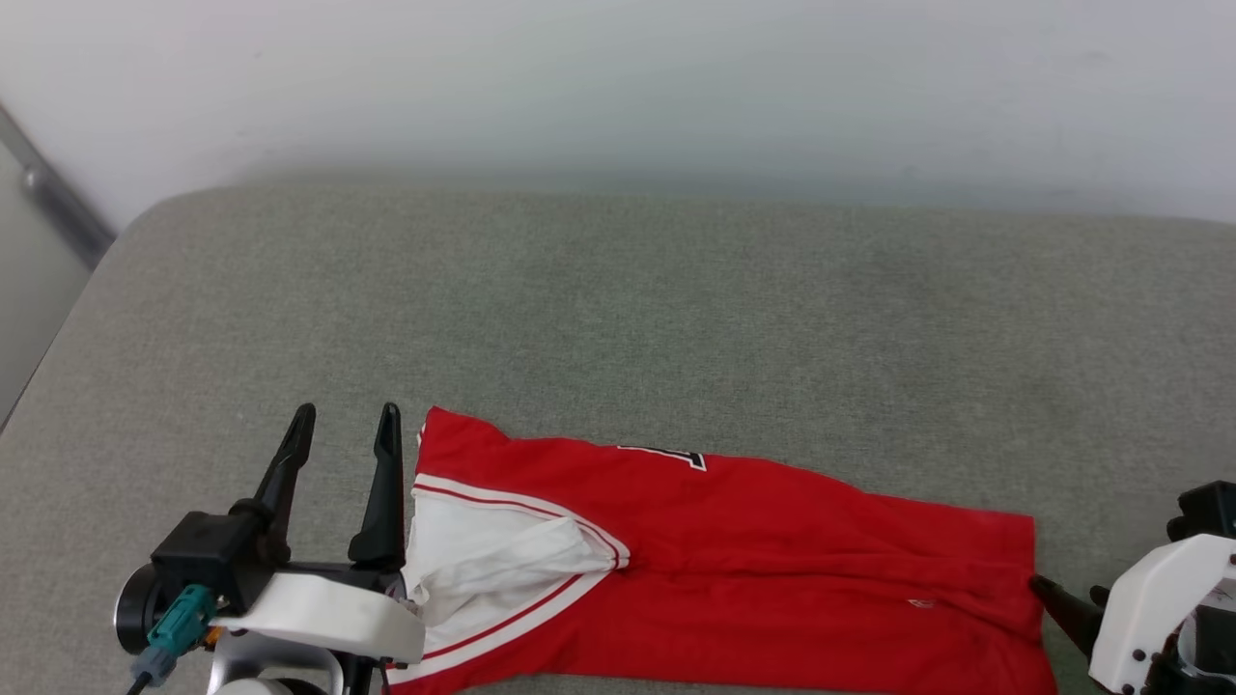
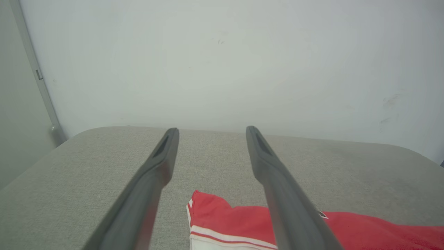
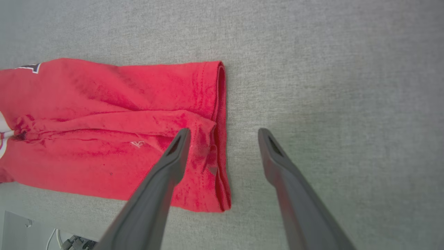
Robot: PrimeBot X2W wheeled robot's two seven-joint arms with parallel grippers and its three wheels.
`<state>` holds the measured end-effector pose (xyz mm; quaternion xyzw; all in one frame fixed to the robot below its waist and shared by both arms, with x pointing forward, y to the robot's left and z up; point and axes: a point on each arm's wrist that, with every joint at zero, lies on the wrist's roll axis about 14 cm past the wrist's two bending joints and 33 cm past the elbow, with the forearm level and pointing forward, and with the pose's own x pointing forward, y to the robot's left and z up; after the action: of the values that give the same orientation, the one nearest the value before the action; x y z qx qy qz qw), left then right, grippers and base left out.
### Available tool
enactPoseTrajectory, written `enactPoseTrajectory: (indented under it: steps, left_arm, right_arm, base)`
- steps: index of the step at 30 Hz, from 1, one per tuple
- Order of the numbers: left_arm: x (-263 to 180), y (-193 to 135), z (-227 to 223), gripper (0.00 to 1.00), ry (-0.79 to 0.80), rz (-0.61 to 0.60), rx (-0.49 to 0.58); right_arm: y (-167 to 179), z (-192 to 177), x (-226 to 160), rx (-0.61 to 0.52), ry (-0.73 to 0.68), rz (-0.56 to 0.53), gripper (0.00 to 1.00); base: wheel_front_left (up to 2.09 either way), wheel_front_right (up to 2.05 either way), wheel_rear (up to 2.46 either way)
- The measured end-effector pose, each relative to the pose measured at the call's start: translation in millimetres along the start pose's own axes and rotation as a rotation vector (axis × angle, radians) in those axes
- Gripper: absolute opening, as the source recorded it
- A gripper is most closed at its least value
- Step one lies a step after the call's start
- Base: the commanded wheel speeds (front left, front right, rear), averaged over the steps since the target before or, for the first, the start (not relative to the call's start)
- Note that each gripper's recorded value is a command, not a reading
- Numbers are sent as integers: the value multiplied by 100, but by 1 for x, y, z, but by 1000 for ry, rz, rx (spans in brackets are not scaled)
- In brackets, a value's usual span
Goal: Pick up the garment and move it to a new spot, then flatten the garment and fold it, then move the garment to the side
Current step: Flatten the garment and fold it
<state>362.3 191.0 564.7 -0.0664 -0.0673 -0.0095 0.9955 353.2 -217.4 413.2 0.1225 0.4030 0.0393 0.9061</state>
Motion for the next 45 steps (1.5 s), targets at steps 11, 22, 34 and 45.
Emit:
enactPoseTrajectory:
  steps: [11, 22, 34, 45]
  left_arm:
    - [7, 10, -5, 100, 7, 35, -1]
    - [-5, 3, -2, 100, 5, 21, -1]
    - [-12, -20, 1, 100, 7, -42, -6]
    - [-9, -26, 2, 100, 6, -64, 13]
  right_arm:
    - [28, -32, 50, -3, 225, 66, 100]
    - [45, -21, 36, -57, 168, 115, 0]
    - [-47, 1, -18, 79, 37, -100, 0]
    - [-65, 0, -40, 419, -30, -61, 0]
  base:
    - [0, 0, 0]
    - [0, 0, 0]
    - [0, 0, 0]
    - [0, 0, 0]
